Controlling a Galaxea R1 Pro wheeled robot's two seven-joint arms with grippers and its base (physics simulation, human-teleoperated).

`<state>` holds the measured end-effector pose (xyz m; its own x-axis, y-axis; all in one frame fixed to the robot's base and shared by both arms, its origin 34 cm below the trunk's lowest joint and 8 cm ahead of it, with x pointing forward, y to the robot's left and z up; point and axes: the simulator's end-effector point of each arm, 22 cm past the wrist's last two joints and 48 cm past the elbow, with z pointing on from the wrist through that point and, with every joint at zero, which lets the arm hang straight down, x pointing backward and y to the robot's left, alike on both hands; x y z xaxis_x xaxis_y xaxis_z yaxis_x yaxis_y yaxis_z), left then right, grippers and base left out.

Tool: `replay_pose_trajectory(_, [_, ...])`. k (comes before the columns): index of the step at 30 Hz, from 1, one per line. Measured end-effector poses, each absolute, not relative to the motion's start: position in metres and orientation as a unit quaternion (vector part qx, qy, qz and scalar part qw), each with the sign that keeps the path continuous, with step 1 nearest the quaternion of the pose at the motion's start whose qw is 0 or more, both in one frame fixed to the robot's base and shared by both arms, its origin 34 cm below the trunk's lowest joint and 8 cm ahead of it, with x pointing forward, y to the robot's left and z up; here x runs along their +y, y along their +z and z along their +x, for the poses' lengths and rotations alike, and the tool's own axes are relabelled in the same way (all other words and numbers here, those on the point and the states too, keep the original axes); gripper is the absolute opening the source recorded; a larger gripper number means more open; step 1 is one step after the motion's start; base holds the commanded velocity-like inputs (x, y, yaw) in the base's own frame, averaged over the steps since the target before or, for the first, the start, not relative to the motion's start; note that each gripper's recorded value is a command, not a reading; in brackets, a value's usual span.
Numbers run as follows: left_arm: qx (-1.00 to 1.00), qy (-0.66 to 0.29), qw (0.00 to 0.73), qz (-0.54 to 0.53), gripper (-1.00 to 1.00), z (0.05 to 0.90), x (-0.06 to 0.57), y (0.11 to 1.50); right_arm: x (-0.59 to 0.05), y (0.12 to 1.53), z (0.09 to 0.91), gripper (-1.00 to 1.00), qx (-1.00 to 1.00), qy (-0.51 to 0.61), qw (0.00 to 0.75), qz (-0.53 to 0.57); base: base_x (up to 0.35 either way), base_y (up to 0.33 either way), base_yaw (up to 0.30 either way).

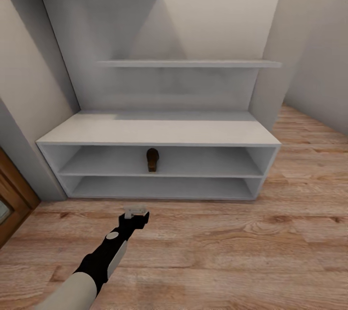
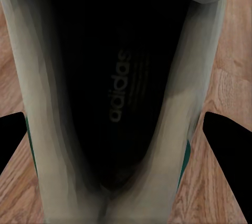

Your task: Pick up the two gym shoes and the two sandals from the corridor floor and place them onto the hallstand (shoe rack) in the corridor, making sure they are on the rack and not on the floor. Arrange them so the two gym shoes are next to each other and the two sandals are next to each other.

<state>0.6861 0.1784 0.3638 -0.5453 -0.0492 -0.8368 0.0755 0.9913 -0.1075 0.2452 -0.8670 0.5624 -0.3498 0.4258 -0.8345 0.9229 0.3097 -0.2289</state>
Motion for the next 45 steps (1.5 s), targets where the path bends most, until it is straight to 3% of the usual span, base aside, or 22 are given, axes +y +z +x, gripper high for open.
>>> replay_pose_trajectory(37, [0.877, -0.066, 0.477, 0.009, 1.00, 0.686, 0.185, 0.363, -0.867, 0.562, 0.247, -1.00, 0.736, -0.367, 0.338, 0.457, -0.083, -0.200, 0.000])
replay_pose_trajectory(40, [0.873, -0.098, 0.476, 0.038, 1.00, 0.685, 0.198, 0.365, -0.867, 0.562, 0.247, -1.00, 0.736, -0.367, 0.338, 0.457, -0.011, -0.033, 0.000])
replay_pose_trajectory(45, [0.834, -0.232, 0.499, 0.041, 1.00, 0.680, 0.256, 0.404, -0.867, 0.562, 0.247, -1.00, 0.737, -0.367, 0.338, 0.456, -0.002, -0.006, 0.000])
